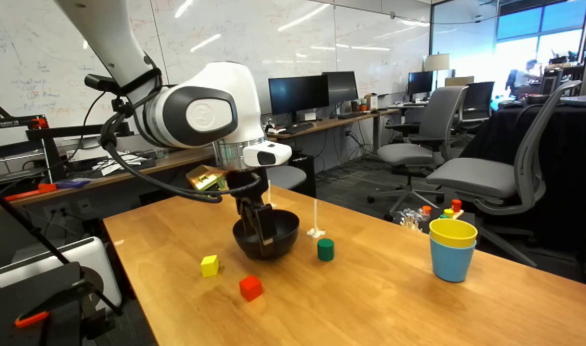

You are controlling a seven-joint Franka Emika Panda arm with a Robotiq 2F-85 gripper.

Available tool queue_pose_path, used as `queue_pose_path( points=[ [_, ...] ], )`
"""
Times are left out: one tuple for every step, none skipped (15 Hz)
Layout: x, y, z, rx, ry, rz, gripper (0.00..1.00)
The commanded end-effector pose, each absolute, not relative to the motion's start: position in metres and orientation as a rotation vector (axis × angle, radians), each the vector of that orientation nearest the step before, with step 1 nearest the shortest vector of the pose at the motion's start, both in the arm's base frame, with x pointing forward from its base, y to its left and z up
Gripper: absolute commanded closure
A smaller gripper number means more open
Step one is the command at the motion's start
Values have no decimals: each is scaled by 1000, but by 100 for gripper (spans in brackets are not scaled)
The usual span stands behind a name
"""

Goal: Put the blocks in the bowl beginning with the orange, yellow, then the green one

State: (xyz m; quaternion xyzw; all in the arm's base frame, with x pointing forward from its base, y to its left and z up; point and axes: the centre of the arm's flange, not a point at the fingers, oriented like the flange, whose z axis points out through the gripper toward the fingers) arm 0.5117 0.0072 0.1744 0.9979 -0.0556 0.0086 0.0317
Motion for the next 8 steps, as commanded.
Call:
queue_pose_path(
  points=[
    [512, 0, 185, 3098, -38, 39, 0],
    [511, 0, 188, 3105, -8, 42, 0],
    [510, -1, 190, 3113, 21, 43, 0],
    [509, -2, 190, 3115, 44, 47, 0],
    [507, -4, 188, 3114, 66, 46, 0],
    [506, -7, 184, 3112, 87, 38, 0],
    [503, -9, 180, 3108, 103, 25, 0],
    [501, -11, 177, 3102, 111, 19, 0]
  ],
)
